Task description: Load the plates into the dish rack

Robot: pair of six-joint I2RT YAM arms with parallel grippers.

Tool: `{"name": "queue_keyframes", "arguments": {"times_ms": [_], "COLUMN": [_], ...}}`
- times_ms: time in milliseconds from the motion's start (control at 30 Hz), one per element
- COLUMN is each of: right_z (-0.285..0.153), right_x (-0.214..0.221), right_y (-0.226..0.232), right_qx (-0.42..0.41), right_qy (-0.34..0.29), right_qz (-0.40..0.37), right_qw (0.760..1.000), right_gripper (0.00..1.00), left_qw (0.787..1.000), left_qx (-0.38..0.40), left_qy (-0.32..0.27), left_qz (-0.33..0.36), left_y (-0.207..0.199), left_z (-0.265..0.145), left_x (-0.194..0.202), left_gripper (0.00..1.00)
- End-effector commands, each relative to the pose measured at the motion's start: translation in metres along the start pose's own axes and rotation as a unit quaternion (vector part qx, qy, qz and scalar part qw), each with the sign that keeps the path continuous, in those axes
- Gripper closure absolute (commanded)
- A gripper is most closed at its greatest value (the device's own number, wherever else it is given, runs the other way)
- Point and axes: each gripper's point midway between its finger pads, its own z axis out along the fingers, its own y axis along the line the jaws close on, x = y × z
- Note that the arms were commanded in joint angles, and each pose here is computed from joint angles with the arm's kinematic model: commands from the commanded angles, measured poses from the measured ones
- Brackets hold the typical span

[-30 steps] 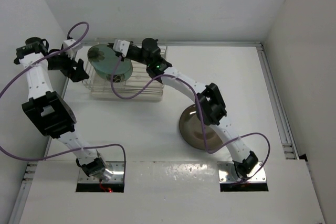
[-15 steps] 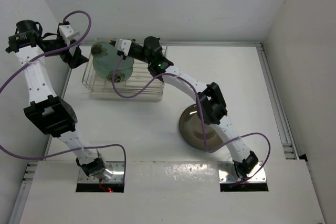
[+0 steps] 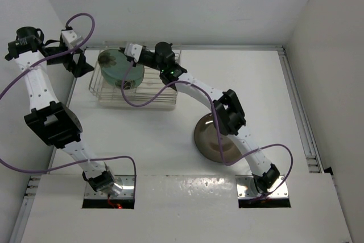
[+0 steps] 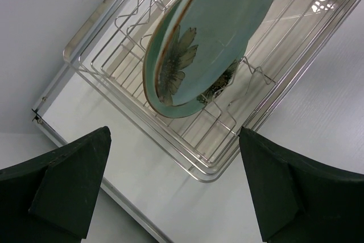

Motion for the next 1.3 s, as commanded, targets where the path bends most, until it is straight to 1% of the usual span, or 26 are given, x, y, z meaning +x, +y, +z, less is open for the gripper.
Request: {"name": "queue_keyframes", "arguments": {"times_ms": [0, 167, 200, 367, 500, 600, 633, 700, 733, 767, 800, 833, 867, 967, 1033, 1100, 1133, 1167, 1200, 1233, 1267], "right_z": [0.005, 0.005, 0.005, 0.004, 0.001, 0.000, 0.001, 0.001, 0.001, 0.002, 0.002, 0.000, 0.000, -0.003, -0.006, -0.013, -0.019, -0.024, -0.036, -0.051, -0.068], "right_x": [-0.069, -0.054, -0.057, -0.040, -0.012, -0.003, -0.006, -0.009, -0.014, -0.016, -0.024, -0.022, -0.025, -0.034, -0.048, -0.063, -0.083, -0.078, -0.097, -0.112, -0.080], "right_y": [-0.035, -0.030, -0.030, -0.012, 0.004, 0.005, 0.003, -0.003, -0.006, -0.007, -0.012, -0.011, -0.014, -0.021, -0.027, -0.038, -0.051, -0.044, -0.063, -0.069, -0.064], "right_qx": [0.043, 0.039, 0.039, 0.024, 0.016, 0.030, 0.034, 0.048, 0.049, 0.052, 0.055, 0.056, 0.062, 0.075, 0.084, 0.105, 0.119, 0.119, 0.146, 0.149, 0.161], "right_qy": [-0.080, -0.064, -0.066, -0.049, -0.019, -0.013, -0.017, -0.021, -0.026, -0.029, -0.035, -0.033, -0.038, -0.048, -0.061, -0.062, -0.070, -0.055, -0.054, -0.036, 0.017], "right_qz": [-0.058, -0.063, -0.064, -0.034, -0.014, 0.000, 0.004, 0.001, -0.002, -0.004, -0.007, -0.006, -0.004, -0.001, 0.001, 0.013, 0.008, 0.027, 0.042, 0.057, 0.089], "right_qw": [0.994, 0.995, 0.995, 0.998, 1.000, 0.999, 0.999, 0.999, 0.998, 0.998, 0.998, 0.998, 0.997, 0.996, 0.995, 0.992, 0.990, 0.991, 0.987, 0.987, 0.983], "right_gripper": [1.00, 1.00, 1.00, 1.00, 1.00, 1.00, 1.00, 0.95, 0.88, 0.83, 0.76, 0.66, 0.47, 0.25, 0.18, 0.07, 0.07, 0.01, 0.01, 0.01, 0.01], "left_qw": [1.000, 1.000, 1.000, 1.000, 1.000, 1.000, 1.000, 1.000, 1.000, 1.000, 1.000, 1.000, 1.000, 1.000, 1.000, 1.000, 1.000, 1.000, 1.000, 1.000, 0.999], "left_qx": [0.004, 0.003, 0.003, 0.009, 0.006, 0.009, 0.009, 0.011, 0.011, 0.011, 0.012, 0.012, 0.012, 0.007, 0.002, -0.009, -0.009, -0.017, -0.022, -0.026, -0.031], "left_qy": [-0.017, -0.015, -0.015, -0.018, -0.019, -0.018, -0.018, -0.017, -0.017, -0.017, -0.022, -0.022, -0.022, -0.023, -0.014, -0.010, -0.010, -0.009, -0.006, -0.004, -0.003], "left_qz": [0.002, 0.000, 0.000, -0.007, -0.004, -0.007, -0.007, -0.011, -0.011, -0.011, -0.011, -0.011, -0.011, -0.003, -0.004, -0.007, -0.007, -0.010, -0.009, -0.012, -0.022], "left_y": [0.001, 0.004, 0.004, 0.005, 0.006, 0.007, 0.007, 0.007, 0.007, 0.007, 0.007, 0.007, 0.007, 0.005, 0.007, 0.007, 0.007, 0.007, 0.006, 0.005, 0.005], "left_z": [-0.001, -0.002, -0.002, 0.003, 0.002, 0.004, 0.004, 0.006, 0.006, 0.006, 0.006, 0.006, 0.006, 0.002, 0.000, -0.009, -0.009, -0.015, -0.019, -0.022, -0.027], "left_x": [0.001, 0.006, 0.006, 0.011, 0.008, 0.012, 0.012, 0.015, 0.015, 0.015, 0.013, 0.013, 0.013, 0.006, 0.007, 0.003, 0.003, 0.002, -0.001, 0.001, 0.004], "left_gripper": [0.00, 0.00, 0.00, 0.00, 0.00, 0.00, 0.00, 0.00, 0.00, 0.00, 0.00, 0.00, 0.00, 0.00, 0.00, 0.00, 0.00, 0.00, 0.00, 0.00, 0.00]}}
